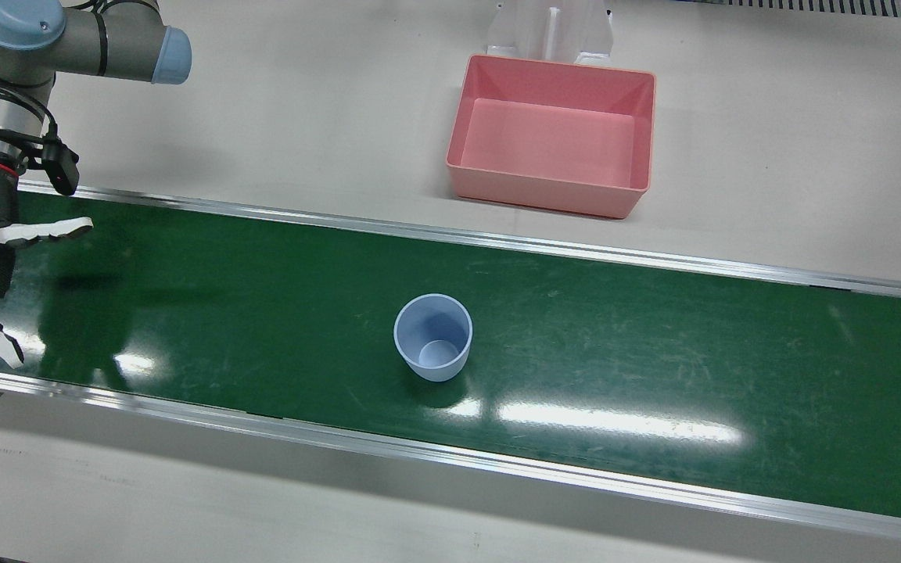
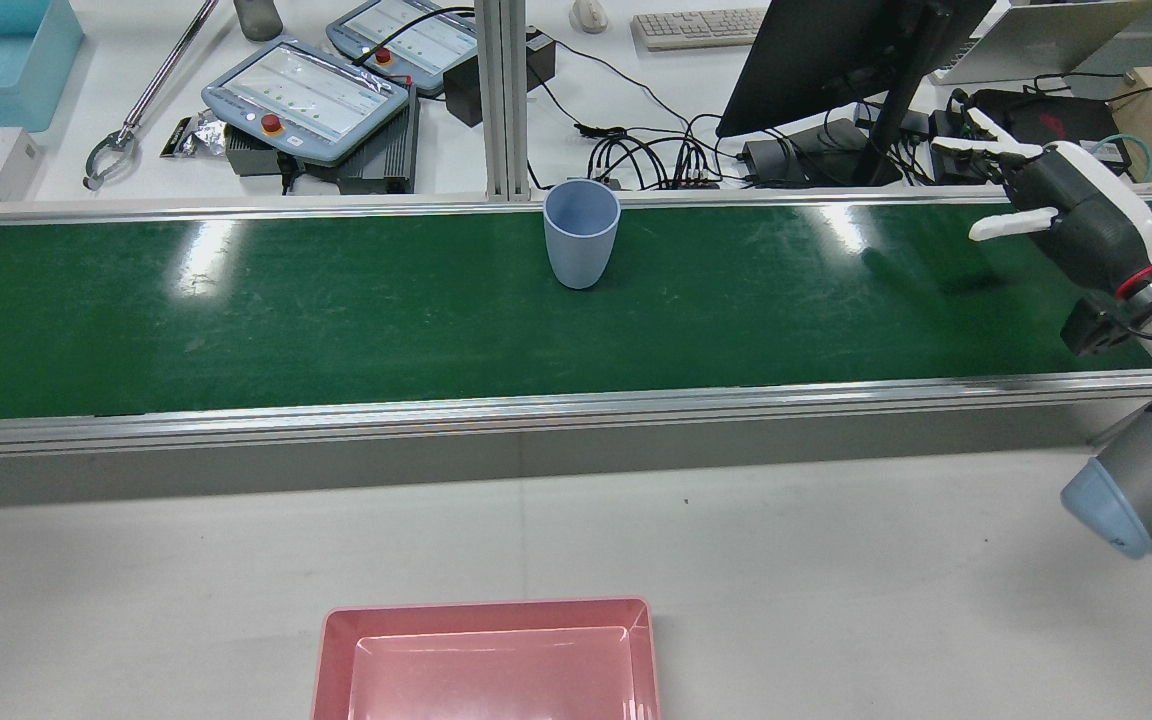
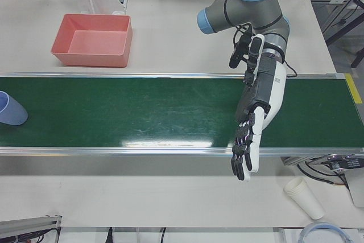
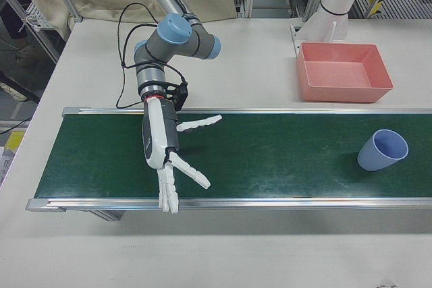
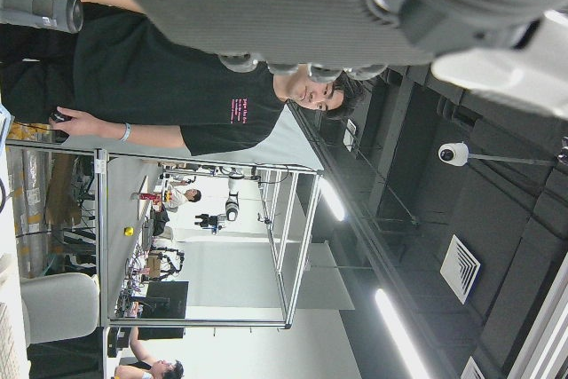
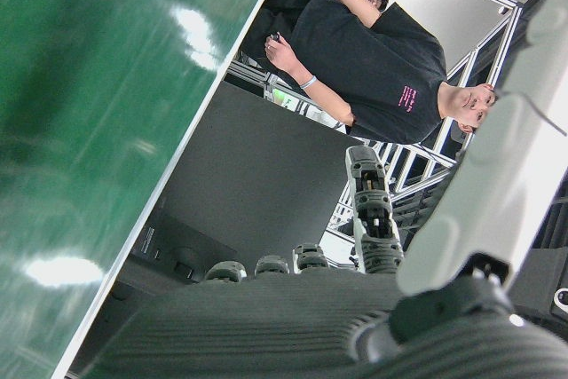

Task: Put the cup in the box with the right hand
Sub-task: 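Reach the right hand to the blue cup on the belt and grasp it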

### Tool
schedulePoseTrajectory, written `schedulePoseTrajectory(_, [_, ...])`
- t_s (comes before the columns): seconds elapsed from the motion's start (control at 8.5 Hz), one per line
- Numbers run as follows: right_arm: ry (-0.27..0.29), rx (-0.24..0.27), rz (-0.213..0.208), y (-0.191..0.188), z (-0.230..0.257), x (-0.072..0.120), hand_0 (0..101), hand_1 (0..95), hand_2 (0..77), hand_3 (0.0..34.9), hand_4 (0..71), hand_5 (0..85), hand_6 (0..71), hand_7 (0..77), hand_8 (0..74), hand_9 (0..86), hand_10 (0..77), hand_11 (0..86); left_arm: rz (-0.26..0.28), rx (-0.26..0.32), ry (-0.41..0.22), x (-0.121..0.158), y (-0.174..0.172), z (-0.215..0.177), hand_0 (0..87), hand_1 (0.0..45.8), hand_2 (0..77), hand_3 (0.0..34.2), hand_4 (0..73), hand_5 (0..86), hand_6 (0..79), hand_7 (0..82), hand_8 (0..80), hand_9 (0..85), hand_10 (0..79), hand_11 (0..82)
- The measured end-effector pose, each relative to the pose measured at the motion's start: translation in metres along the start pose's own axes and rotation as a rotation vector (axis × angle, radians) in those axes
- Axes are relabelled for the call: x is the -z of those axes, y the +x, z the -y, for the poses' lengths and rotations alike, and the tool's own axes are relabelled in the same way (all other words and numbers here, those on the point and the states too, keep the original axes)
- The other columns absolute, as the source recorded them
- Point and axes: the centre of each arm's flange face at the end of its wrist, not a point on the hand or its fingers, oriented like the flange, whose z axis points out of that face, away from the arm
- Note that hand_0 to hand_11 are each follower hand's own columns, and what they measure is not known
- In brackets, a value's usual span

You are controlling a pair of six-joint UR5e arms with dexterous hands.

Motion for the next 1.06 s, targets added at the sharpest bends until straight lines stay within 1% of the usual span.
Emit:
schedulePoseTrajectory(0.12, [-0.001, -0.001, -0.002, 0.001, -0.001, 0.000, 47, 9.3, 4.4, 0.2, 13.6, 2.7, 1.6, 6.0, 0.0, 0.5, 0.5, 0.5, 0.000, 0.000, 0.000, 0.000, 0.000, 0.000, 0.0, 0.5, 0.0, 0.0, 1.1, 0.5, 0.0, 0.0, 0.0, 0.0, 0.0, 0.0])
schedulePoseTrajectory(0.24, [-0.002, -0.001, -0.004, 0.002, -0.001, 0.000, 47, 9.3, 4.4, 0.2, 13.6, 2.7, 1.6, 6.0, 0.0, 0.5, 0.5, 0.5, -0.001, 0.000, 0.000, 0.000, 0.000, 0.000, 0.0, 0.5, 0.0, 0.0, 1.1, 0.0, 0.0, 0.0, 0.0, 0.0, 0.0, 0.0])
schedulePoseTrajectory(0.35, [-0.003, -0.001, -0.006, 0.004, -0.002, 0.000, 47, 9.3, 4.4, 0.2, 10.9, 2.7, 1.6, 6.0, 0.5, 0.5, 0.5, 0.5, -0.001, 0.000, -0.001, 0.000, 0.000, 0.000, 0.0, 0.5, 0.0, 0.0, 1.1, 0.0, 0.0, 0.0, 0.0, 0.0, 0.0, 0.0])
schedulePoseTrajectory(0.47, [-0.004, -0.002, -0.009, 0.005, -0.003, 0.000, 47, 7.1, 1.6, 0.2, 13.6, 3.3, 1.6, 6.0, 0.5, 0.5, 0.5, 0.5, -0.001, 0.000, -0.001, 0.000, 0.000, 0.000, 0.0, 0.5, 0.0, 0.0, 1.1, 0.0, 0.0, 0.0, 0.0, 0.0, 0.0, 0.0])
schedulePoseTrajectory(0.59, [-0.007, -0.004, -0.013, 0.007, -0.004, 0.000, 46, 11.5, 1.1, 0.2, 10.4, 1.6, 1.6, 6.0, 0.5, 0.5, 0.5, 0.5, 0.000, 0.000, -0.001, 0.000, 0.000, 0.000, 0.0, 0.5, 0.0, 0.0, 1.1, 0.5, 0.0, 0.0, 0.0, 0.0, 0.0, 0.0])
schedulePoseTrajectory(0.71, [-0.008, -0.005, -0.018, 0.010, -0.005, 0.000, 46, 11.5, 1.1, 0.2, 10.4, 1.6, 1.6, 6.0, 0.5, 0.5, 0.5, 0.5, 0.000, 0.000, -0.001, 0.000, 0.000, 0.000, 0.0, 0.5, 0.0, 0.0, 1.1, 0.5, 0.0, 0.0, 0.0, 0.0, 0.0, 0.0])
schedulePoseTrajectory(0.82, [-0.011, -0.006, -0.022, 0.012, -0.006, 0.000, 48, 9.8, 5.5, 0.5, 12.0, 2.2, 1.6, 6.0, 0.5, 0.5, 0.5, 0.5, 0.000, 0.000, -0.001, 0.000, 0.000, 0.000, 0.0, 0.5, 0.0, 0.0, 1.1, 0.5, 0.0, 0.0, 0.0, 0.0, 0.0, 0.0])
schedulePoseTrajectory(0.94, [-0.014, -0.007, -0.027, 0.015, -0.008, 0.000, 47, 7.1, 4.9, 0.5, 12.0, 2.7, 1.6, 6.0, 0.5, 0.5, 0.5, 0.5, 0.000, 0.000, 0.000, 0.000, 0.000, 0.000, 0.0, 0.5, 0.0, 0.0, 1.1, 0.5, 0.0, 0.0, 0.0, 0.0, 0.0, 0.0])
schedulePoseTrajectory(1.06, [-0.019, -0.009, -0.036, 0.020, -0.011, 0.001, 47, 8.2, 1.1, 0.9, 13.6, 2.7, 1.6, 6.0, 0.5, 0.5, 0.5, 0.5, 0.001, 0.000, 0.000, 0.000, 0.000, 0.000, 0.0, 0.5, 0.0, 0.0, 1.1, 0.5, 0.0, 0.0, 0.0, 0.0, 0.0, 0.0])
